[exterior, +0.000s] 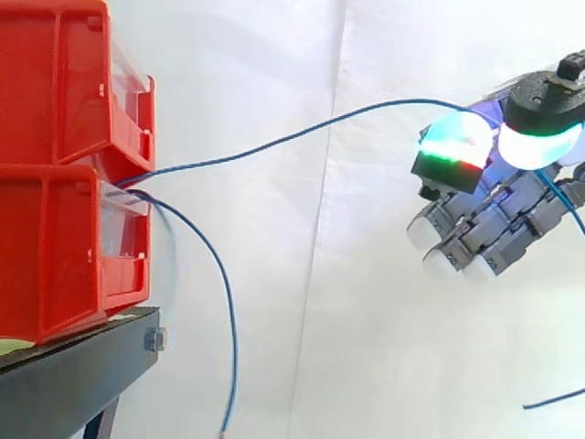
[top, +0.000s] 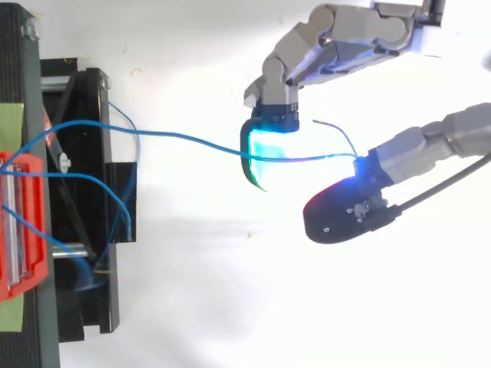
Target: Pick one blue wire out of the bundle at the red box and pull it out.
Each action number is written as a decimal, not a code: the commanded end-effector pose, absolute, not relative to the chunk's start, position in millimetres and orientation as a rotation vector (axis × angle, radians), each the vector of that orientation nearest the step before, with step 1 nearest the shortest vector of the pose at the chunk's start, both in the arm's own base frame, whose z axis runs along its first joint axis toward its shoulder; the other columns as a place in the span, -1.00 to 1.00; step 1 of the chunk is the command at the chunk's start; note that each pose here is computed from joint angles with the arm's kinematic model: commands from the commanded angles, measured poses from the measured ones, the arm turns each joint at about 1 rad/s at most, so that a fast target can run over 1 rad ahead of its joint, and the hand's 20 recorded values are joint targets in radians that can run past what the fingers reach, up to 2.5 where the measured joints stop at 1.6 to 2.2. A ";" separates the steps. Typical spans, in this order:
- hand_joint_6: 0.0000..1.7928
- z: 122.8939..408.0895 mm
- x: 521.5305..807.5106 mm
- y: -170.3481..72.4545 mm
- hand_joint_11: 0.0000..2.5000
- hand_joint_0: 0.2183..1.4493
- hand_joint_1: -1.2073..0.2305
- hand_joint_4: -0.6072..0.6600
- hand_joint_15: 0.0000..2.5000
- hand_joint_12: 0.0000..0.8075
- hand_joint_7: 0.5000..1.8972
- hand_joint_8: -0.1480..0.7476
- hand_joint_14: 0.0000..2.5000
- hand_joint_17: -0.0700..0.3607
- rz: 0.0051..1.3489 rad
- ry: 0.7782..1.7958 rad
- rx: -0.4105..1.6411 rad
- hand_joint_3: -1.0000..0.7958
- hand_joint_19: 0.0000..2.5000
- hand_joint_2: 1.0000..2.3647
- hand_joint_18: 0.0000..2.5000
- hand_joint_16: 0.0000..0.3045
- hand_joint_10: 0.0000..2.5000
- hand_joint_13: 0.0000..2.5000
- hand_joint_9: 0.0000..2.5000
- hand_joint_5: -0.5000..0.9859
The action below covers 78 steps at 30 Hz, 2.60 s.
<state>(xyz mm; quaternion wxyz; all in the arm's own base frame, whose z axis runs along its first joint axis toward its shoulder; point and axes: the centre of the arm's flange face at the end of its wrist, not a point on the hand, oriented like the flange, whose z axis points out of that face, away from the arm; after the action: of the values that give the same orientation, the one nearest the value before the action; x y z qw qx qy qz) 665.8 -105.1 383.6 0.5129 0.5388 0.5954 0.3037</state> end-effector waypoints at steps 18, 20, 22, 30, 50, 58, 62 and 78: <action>0.00 383.6 665.9 -104.4 -0.70 -0.45 0.00 0.12 -0.81 0.07 -0.31 0.03 -0.99 -0.11 0.730 1.432 1.296 -0.29 -0.77 -0.99 -0.54 -0.65 -0.99 -0.45 -0.36 -0.56; 0.02 383.6 665.7 -105.4 -0.69 -0.44 -0.07 0.14 -0.81 0.13 -0.32 0.09 -0.99 -0.07 0.729 1.431 1.296 -0.20 -0.77 -0.99 -0.49 -0.62 -1.00 -0.41 -0.34 -0.55; 0.03 383.6 665.7 -105.3 -0.69 -0.44 -0.11 0.15 -0.80 0.15 -0.34 0.12 -0.99 -0.04 0.730 1.432 1.296 -0.14 -0.78 -0.98 -0.45 -0.60 -1.00 -0.38 -0.33 -0.54; 0.06 384.2 665.8 -105.4 -0.67 -0.41 -0.22 0.12 -0.78 0.18 -0.33 0.16 -0.99 -0.01 0.729 1.431 1.296 -0.01 -0.77 -0.99 -0.37 -0.58 -1.00 -0.33 -0.29 -0.52; 0.07 385.1 668.9 -90.6 -0.60 -0.33 -0.37 -0.01 -0.73 0.11 -0.13 0.14 -0.99 -0.06 0.721 1.417 1.290 0.10 -0.74 -0.98 -0.33 -0.61 -0.99 -0.28 -0.25 -0.53; 0.09 385.1 669.6 -85.9 -0.61 -0.20 -0.42 -0.36 -0.72 0.06 0.24 0.04 -0.99 -0.13 0.785 1.380 1.348 0.19 -0.70 -0.97 -0.33 -0.66 -0.99 -0.26 -0.22 -0.55; 0.10 383.2 670.7 -81.2 -0.62 -0.18 -0.41 -0.47 -0.72 0.03 0.20 -0.01 -0.99 -0.15 0.766 1.388 1.337 0.18 -0.69 -0.97 -0.35 -0.67 -0.99 -0.27 -0.20 -0.55; 0.11 334.5 713.8 -61.2 -0.62 -0.15 -0.42 -0.49 -0.71 0.01 0.16 -0.01 -0.99 -0.16 0.763 1.334 1.277 0.21 -0.67 -0.98 -0.36 -0.68 -0.99 -0.26 -0.18 -0.55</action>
<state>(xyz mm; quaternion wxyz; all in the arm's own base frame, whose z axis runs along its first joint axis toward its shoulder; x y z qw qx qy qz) 706.4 -64.2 342.6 0.5360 0.5413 0.5668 0.3138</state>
